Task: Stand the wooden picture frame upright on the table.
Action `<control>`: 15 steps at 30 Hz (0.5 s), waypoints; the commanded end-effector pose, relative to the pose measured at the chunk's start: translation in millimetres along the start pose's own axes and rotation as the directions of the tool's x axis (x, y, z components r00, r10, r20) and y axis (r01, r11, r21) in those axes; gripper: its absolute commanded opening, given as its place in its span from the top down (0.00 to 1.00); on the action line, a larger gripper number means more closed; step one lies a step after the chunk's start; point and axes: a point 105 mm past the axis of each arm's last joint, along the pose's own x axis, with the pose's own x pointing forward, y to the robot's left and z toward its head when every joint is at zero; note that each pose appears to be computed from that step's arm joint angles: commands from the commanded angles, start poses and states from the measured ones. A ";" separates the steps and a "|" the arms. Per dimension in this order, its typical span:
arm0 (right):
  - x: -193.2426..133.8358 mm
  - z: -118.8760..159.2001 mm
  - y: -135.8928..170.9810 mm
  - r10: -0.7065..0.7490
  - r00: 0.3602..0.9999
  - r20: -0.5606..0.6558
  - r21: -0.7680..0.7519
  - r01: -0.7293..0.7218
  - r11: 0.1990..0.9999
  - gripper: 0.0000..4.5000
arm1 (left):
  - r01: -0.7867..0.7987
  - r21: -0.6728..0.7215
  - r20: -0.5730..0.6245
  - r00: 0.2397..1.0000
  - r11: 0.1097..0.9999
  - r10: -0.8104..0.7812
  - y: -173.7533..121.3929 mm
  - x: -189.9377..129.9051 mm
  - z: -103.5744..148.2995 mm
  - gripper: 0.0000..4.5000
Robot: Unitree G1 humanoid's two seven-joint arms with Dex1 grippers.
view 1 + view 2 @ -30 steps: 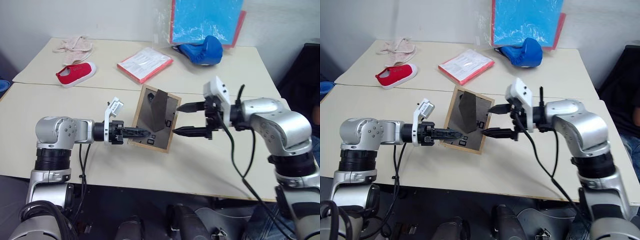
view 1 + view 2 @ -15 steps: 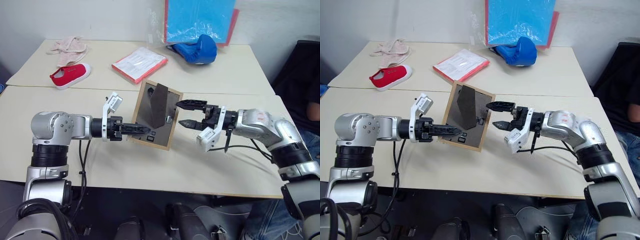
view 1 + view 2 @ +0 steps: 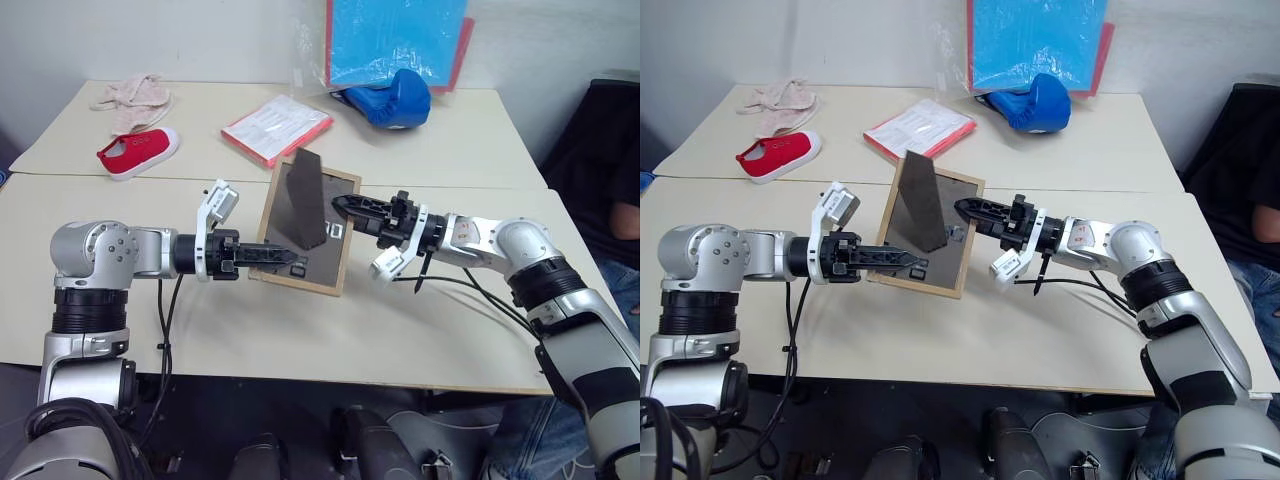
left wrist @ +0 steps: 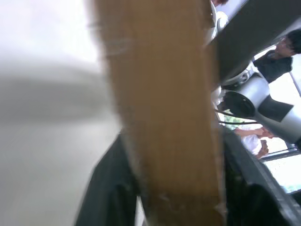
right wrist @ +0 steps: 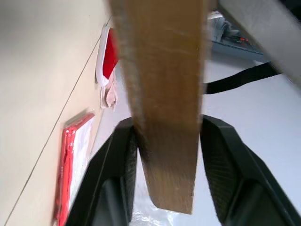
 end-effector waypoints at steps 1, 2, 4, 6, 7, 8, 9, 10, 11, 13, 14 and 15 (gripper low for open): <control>8.6 -3.3 -19.9 -0.079 0.997 0.025 -0.018 0.079 0.997 0.73 | -0.020 0.101 0.068 0.998 0.995 0.014 -16.2 -21.5 19.3 0.29; 8.8 -4.1 -20.9 -0.082 0.996 0.024 -0.015 0.083 0.996 0.73 | -0.031 0.111 0.074 0.997 0.993 0.023 -17.1 -24.7 20.3 0.22; 8.8 -5.0 -21.9 -0.077 0.997 0.028 -0.009 0.078 0.997 0.73 | -0.069 0.142 0.084 0.995 0.987 0.058 -20.3 -35.1 20.6 0.10; 6.6 -7.3 -21.6 -0.066 0.998 0.023 0.012 0.066 0.998 0.73 | -0.126 0.203 0.121 0.987 0.971 0.103 -30.7 -55.4 21.2 0.01; 5.4 -9.0 -21.4 -0.061 0.998 0.016 0.030 0.060 0.998 0.73 | -0.156 0.244 0.146 0.982 0.957 0.122 -37.7 -66.7 20.9 0.00; 3.6 -10.7 -21.2 -0.058 0.998 0.007 0.062 0.058 0.996 0.73 | -0.195 0.301 0.171 0.974 0.934 0.148 -43.8 -76.0 19.6 0.00; 2.1 -11.9 -20.4 -0.053 0.999 -0.001 0.105 0.053 0.993 0.73 | -0.234 0.362 0.191 0.966 0.902 0.174 -49.4 -83.1 17.5 0.00; 1.0 -12.5 -19.9 -0.053 0.999 -0.008 0.162 0.053 0.985 0.73 | -0.262 0.414 0.203 0.960 0.871 0.193 -54.8 -88.3 14.1 0.00; 1.0 -14.0 -19.7 -0.061 0.998 -0.030 0.260 0.067 0.963 0.73 | -0.286 0.474 0.210 0.955 0.833 0.209 -61.3 -91.8 9.5 0.00; 4.8 -16.1 -13.3 -0.030 0.995 -0.099 0.515 0.077 0.854 0.73 | -0.309 0.540 0.236 0.948 0.783 0.212 -73.4 -95.8 3.3 0.00; 6.1 -15.0 -17.2 -0.029 0.994 -0.110 0.658 0.094 0.747 0.73 | -0.336 0.577 0.253 0.940 0.744 0.229 -76.2 -98.1 1.4 0.00; 6.1 -12.2 -19.4 -0.021 0.996 -0.090 0.769 0.083 0.634 0.73 | -0.351 0.602 0.262 0.935 0.717 0.238 -78.0 -99.0 -0.4 0.00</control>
